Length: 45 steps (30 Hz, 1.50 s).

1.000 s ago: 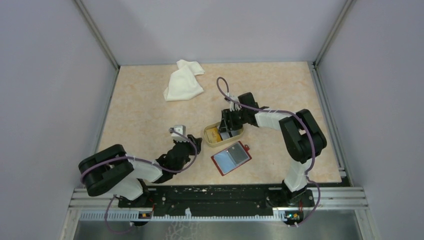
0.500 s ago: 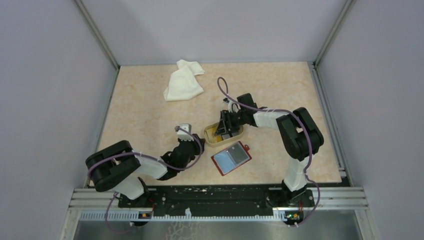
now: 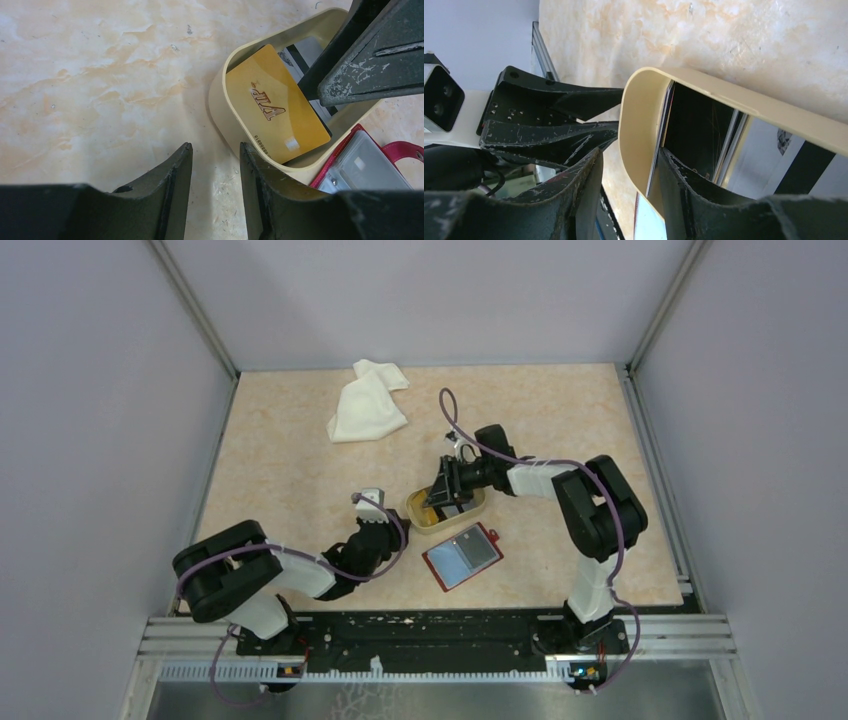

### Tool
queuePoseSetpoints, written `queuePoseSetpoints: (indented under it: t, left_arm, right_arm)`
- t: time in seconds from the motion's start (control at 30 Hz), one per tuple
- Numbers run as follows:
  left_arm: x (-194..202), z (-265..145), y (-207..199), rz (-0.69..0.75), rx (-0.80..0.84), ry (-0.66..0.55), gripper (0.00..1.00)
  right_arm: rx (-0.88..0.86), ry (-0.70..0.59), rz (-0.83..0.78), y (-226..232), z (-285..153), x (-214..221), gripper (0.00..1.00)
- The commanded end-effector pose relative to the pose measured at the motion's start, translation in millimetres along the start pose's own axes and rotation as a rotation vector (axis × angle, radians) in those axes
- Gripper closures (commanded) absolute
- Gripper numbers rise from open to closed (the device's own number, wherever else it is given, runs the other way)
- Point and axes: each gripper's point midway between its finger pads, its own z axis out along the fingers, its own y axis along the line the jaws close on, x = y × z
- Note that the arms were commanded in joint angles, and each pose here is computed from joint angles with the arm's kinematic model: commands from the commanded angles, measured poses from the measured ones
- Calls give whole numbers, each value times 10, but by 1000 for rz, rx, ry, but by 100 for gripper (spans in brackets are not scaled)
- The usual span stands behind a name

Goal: Put the credit cards into the card holder
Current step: Pick up the credit card from the storage box.

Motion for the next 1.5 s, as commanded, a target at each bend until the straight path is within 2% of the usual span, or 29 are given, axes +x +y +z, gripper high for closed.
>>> queuePoseSetpoints:
  t: [0.0,0.27,0.53,1.07,1.47]
  left_arm:
    - [-58,46,-98,-7,24,-11,54]
    - [-55,45,-99,-7,26,-11,53]
    - [-57,44,-103,-7,29,-12,53]
    - [-54,47,-104,-5,30,-12,53]
    - [-53,44,-100,-4,30,-12,53]
  right_arm:
    - [-12,-6,-15,21,29,-12,56]
    - [38,30,-18,-111,117,87,68]
    - [98,52,-68,-198,188,151,64]
    - [26,82,-64,-79,214,173,61]
    - [-8,33,-76,0,25,-31,60]
